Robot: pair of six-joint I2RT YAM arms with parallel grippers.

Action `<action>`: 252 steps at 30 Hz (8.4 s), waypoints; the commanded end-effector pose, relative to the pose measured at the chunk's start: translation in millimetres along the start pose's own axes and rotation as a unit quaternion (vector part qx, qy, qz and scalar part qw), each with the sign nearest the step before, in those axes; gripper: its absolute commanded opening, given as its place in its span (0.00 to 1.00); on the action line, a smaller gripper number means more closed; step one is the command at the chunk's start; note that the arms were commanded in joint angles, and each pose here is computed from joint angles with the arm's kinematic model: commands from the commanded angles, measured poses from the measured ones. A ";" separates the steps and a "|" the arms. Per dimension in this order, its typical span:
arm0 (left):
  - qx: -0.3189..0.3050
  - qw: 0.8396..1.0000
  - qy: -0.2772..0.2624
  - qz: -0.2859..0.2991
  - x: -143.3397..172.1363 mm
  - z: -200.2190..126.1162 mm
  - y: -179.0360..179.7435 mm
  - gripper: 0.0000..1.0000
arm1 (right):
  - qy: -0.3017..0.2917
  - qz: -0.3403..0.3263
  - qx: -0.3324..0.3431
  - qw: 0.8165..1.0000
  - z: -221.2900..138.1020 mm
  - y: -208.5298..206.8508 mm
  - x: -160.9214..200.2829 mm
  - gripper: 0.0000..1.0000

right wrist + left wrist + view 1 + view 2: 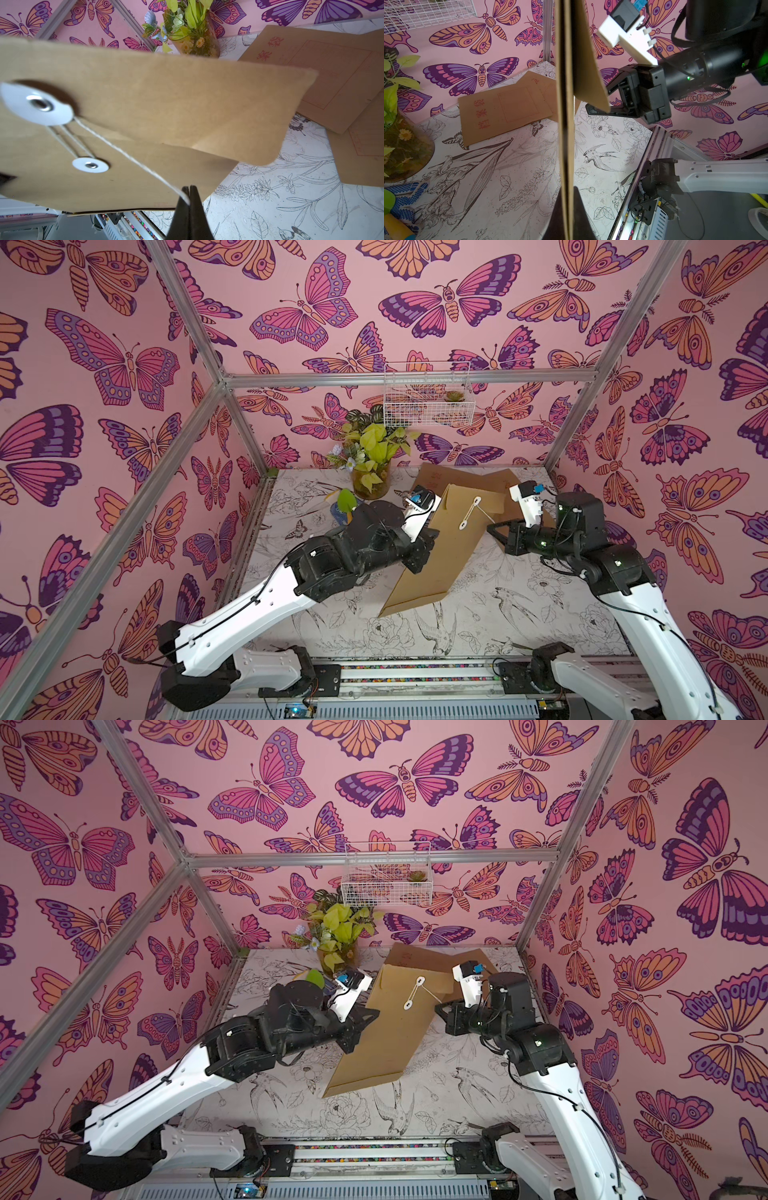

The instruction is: Open the file bag

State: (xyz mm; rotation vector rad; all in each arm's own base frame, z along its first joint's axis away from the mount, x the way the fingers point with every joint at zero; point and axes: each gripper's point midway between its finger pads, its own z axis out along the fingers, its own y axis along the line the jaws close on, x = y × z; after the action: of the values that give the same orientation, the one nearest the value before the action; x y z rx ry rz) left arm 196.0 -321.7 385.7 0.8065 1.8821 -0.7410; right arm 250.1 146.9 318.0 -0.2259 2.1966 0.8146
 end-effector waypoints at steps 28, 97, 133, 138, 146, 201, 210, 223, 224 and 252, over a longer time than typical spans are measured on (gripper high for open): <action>0.004 0.999 0.037 0.027 26.1 -0.9 1.5 0.02 | -0.042 -0.013 0.052 0.998 -10.2 -9.7 -23.2 0.00; 0.030 0.997 -0.033 -0.059 18.4 72.8 21.0 0.01 | -0.040 -0.073 -0.064 0.994 -12.9 59.3 -106.7 0.00; 0.028 0.993 -0.068 -0.096 -0.2 69.1 23.1 0.01 | 0.005 -0.024 -0.119 0.993 -12.6 63.5 -39.5 0.00; 0.028 0.992 -0.071 -0.098 -0.2 63.2 23.7 0.01 | 0.004 -0.026 -0.074 0.997 -13.1 45.0 -26.0 0.00; 0.027 0.992 -0.072 -0.102 0.6 61.0 23.6 0.01 | -0.002 -0.026 -0.011 1.000 -9.0 16.5 -11.2 0.00; 0.054 0.992 -0.078 -0.080 1.7 9.2 15.2 0.01 | -0.028 0.011 0.084 0.996 2.0 -37.1 -16.0 0.00; 0.035 0.995 -0.073 -0.066 3.5 9.5 21.0 0.01 | -0.016 0.014 0.103 0.994 8.2 -50.2 -9.2 0.00; 0.043 0.996 -0.062 -0.056 8.6 0.8 17.7 0.01 | -0.009 0.022 0.102 0.994 6.4 -54.8 -5.6 0.00; 0.043 0.996 -0.061 -0.056 9.3 0.3 17.7 0.01 | -0.008 0.022 0.105 0.994 5.9 -56.0 -5.2 0.00; 0.059 0.998 0.037 0.012 25.0 19.9 9.0 0.01 | -0.032 0.000 0.062 0.998 -16.9 -36.8 -50.1 0.00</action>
State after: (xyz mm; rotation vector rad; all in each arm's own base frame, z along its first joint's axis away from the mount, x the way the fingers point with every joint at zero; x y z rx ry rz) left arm 202.5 -324.0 341.3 0.9170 1.9455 -0.8279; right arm 289.2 101.6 331.4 -0.1063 2.1915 0.6697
